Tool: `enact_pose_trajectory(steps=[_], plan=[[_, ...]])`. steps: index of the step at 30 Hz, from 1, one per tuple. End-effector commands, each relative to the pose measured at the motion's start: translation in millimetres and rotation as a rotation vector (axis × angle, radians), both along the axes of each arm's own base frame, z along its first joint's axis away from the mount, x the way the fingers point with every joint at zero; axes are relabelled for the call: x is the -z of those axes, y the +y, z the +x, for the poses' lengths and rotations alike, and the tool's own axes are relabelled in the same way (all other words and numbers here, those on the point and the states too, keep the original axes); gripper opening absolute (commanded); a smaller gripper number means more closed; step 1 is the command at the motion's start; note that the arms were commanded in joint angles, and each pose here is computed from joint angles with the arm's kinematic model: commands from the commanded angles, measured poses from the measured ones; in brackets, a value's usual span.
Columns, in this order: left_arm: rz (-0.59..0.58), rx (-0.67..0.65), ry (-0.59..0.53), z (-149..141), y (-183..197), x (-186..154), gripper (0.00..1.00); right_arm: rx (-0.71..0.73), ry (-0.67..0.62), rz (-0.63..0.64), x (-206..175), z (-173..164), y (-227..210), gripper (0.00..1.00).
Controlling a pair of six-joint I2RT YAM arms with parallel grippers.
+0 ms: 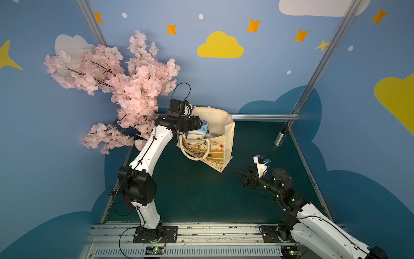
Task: Put tissues into the canvas bag
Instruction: Place the pack of facial tissues in the canvas bag, then reset both arms
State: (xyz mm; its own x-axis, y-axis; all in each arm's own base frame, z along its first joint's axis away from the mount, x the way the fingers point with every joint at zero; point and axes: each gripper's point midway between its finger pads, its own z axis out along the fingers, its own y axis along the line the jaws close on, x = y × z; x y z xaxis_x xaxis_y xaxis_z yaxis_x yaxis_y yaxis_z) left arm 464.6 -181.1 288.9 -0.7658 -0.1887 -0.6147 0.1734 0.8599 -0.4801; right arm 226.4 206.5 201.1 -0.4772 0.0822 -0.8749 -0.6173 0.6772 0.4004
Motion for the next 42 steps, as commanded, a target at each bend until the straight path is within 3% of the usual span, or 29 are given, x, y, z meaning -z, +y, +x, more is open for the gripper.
enact_pose_trajectory(steps=[1,8,19,28,34,39,42], plan=[[0.027,-0.015,-0.035,-8,7,-11,0.67,0.002,-0.022,0.012,-10,0,-2,0.94],[0.045,-0.058,-0.101,-21,18,-30,0.72,0.012,-0.031,0.007,-13,0,-4,0.94],[0.053,-0.070,-0.251,-53,14,-60,0.99,0.056,-0.049,-0.051,-9,0,-17,0.94],[0.054,-0.131,-0.409,-97,24,-72,1.00,0.183,-0.094,-0.142,-11,7,-47,0.94],[0.146,-0.233,-0.449,-122,50,-50,1.00,0.387,-0.139,-0.273,-2,30,-87,0.94],[0.283,-0.407,-0.477,-141,98,-18,1.00,0.615,-0.258,-0.434,7,58,-132,0.94],[0.363,-0.490,-0.485,-154,125,5,1.00,0.682,-0.299,-0.448,14,71,-148,0.94]])
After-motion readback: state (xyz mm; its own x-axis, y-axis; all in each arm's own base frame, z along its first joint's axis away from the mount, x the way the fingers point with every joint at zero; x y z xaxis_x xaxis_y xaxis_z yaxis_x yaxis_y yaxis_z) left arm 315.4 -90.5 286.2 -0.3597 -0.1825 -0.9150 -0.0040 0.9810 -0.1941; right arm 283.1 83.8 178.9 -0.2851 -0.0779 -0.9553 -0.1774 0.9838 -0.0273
